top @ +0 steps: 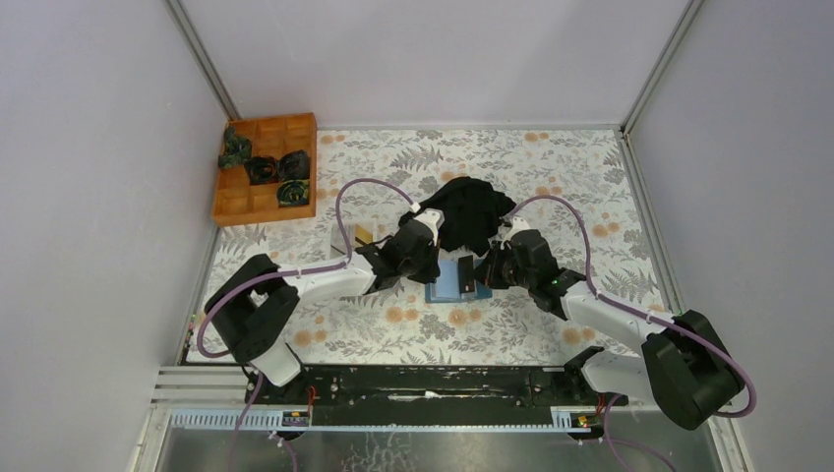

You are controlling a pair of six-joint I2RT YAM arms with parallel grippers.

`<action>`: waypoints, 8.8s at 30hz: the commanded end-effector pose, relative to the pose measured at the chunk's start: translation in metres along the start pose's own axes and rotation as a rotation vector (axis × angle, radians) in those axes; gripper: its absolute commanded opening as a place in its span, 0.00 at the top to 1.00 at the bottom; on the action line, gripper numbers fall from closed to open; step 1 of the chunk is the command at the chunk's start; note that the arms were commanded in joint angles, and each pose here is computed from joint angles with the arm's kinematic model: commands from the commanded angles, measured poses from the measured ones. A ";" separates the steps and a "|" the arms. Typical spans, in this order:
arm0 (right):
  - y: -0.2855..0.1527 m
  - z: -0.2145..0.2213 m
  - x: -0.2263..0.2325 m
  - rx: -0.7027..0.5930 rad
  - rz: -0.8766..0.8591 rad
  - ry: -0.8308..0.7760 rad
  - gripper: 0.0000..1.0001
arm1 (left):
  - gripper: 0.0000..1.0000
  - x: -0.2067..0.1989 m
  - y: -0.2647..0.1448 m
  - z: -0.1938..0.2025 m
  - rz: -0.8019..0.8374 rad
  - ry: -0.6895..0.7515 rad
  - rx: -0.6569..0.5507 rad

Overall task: Put the credit cards into the card holder
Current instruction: Insert the credit card into the card holder.

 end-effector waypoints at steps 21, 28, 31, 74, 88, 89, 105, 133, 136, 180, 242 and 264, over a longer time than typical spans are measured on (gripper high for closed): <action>0.012 0.000 0.010 0.012 -0.079 0.094 1.00 | 1.00 0.015 0.009 0.026 -0.126 0.055 0.055; 0.015 0.007 0.004 0.027 -0.059 0.118 1.00 | 1.00 0.018 0.011 0.034 -0.145 0.060 0.072; 0.015 0.009 0.001 0.026 -0.048 0.135 1.00 | 1.00 0.019 0.012 0.036 -0.152 0.065 0.074; 0.034 0.041 -0.023 0.092 -0.015 0.193 1.00 | 0.87 0.018 0.004 0.030 -0.207 0.082 0.045; 0.035 0.041 -0.026 0.092 -0.004 0.185 1.00 | 0.75 0.027 -0.008 0.024 -0.255 0.069 0.001; 0.035 0.042 -0.026 0.093 -0.002 0.186 1.00 | 0.76 0.028 -0.007 0.025 -0.259 0.069 0.002; 0.035 0.042 -0.027 0.096 0.004 0.179 1.00 | 0.90 0.036 0.005 0.037 -0.290 0.087 0.045; 0.039 0.042 -0.026 0.118 0.069 0.102 0.66 | 0.92 0.026 0.017 0.049 -0.261 0.103 0.092; 0.039 0.042 -0.025 0.116 0.080 0.096 0.65 | 0.93 0.025 0.017 0.050 -0.259 0.104 0.094; 0.039 0.044 0.019 0.108 0.020 0.032 0.65 | 0.96 -0.009 0.015 0.062 -0.198 0.121 0.084; 0.041 0.045 0.012 0.094 0.211 -0.082 0.62 | 0.97 -0.019 0.015 0.074 -0.169 0.120 0.087; 0.028 0.048 0.011 0.098 0.235 -0.075 0.54 | 0.98 -0.037 0.013 0.082 -0.135 0.127 0.081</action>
Point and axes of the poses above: each gripper's point midway between its finger pads, its own y axis out along the fingers, its own x axis along the line the jaws close on, z = x × y, the point moved 1 cm from there along -y, back along the fingers, and after that the axes turned 4 degrees about y, right-handed, at the moved point
